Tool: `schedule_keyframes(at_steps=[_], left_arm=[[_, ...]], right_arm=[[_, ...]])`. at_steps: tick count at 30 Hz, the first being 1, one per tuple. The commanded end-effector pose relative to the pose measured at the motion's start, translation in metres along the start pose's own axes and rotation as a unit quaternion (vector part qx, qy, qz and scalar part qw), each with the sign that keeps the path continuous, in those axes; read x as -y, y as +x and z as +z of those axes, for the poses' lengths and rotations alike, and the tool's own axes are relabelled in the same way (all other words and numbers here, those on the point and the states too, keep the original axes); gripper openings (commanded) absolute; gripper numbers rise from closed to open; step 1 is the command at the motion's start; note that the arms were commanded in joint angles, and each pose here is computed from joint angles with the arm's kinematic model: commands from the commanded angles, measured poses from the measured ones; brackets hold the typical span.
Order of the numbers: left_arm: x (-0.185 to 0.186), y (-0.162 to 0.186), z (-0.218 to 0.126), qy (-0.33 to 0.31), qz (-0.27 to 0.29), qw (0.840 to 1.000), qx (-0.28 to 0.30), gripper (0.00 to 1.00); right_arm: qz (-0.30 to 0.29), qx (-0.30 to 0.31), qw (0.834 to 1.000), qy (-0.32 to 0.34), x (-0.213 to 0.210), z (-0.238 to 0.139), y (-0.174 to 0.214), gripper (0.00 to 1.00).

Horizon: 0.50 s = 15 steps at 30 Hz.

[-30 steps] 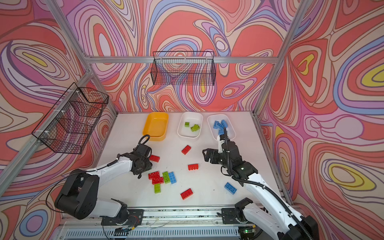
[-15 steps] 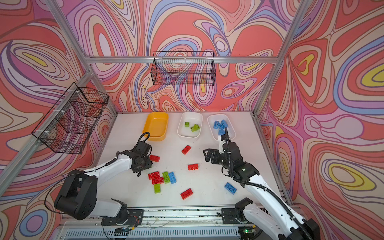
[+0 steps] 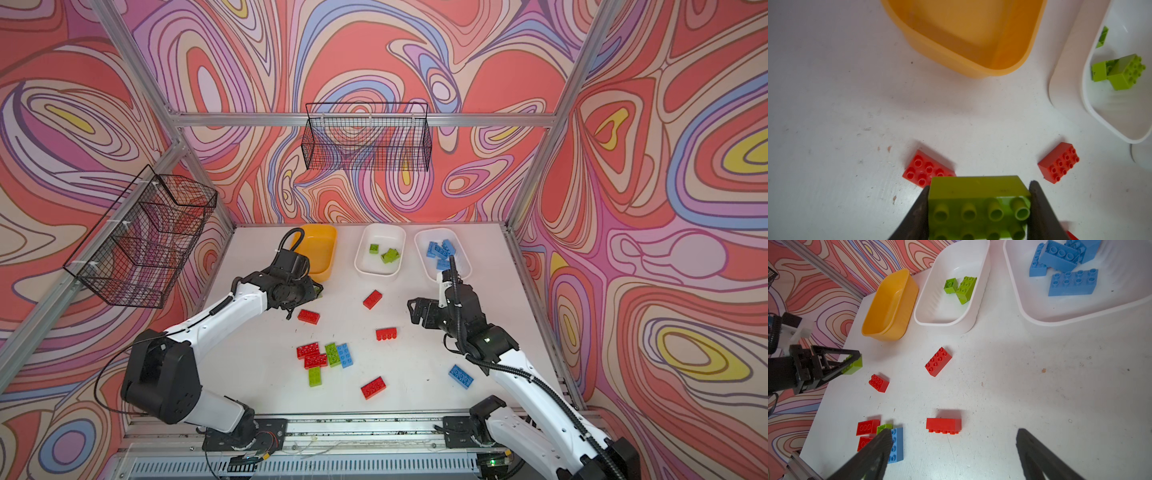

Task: Sort the legos into containers by color
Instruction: 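Carry the lime-green brick into the middle white tub and open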

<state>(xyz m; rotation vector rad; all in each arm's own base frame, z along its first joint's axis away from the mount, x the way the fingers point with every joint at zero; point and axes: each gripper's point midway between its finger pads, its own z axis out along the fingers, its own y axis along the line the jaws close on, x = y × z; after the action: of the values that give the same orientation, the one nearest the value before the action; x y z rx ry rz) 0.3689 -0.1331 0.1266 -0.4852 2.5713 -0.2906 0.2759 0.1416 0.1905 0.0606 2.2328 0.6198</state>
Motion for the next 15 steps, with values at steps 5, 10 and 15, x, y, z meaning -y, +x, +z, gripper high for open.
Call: schedule_keyframes(at_steps=[5, 10, 15], left_arm=[[0.095, -0.028, 0.027, 0.065, 0.049, 0.997, -0.011, 0.41], [0.151, -0.048, 0.06, 0.094, 0.069, 0.993, -0.019, 0.41], [0.19, -0.072, 0.094, 0.121, 0.064, 0.99, -0.005, 0.43]], right_arm=[[0.002, -0.003, 1.0, 0.012, 0.004, 0.002, 0.003, 0.98], [0.008, -0.004, 1.0, 0.019, 0.007, 0.005, 0.004, 0.98], [0.011, -0.004, 0.999, 0.037, 0.015, 0.008, 0.006, 0.98]])
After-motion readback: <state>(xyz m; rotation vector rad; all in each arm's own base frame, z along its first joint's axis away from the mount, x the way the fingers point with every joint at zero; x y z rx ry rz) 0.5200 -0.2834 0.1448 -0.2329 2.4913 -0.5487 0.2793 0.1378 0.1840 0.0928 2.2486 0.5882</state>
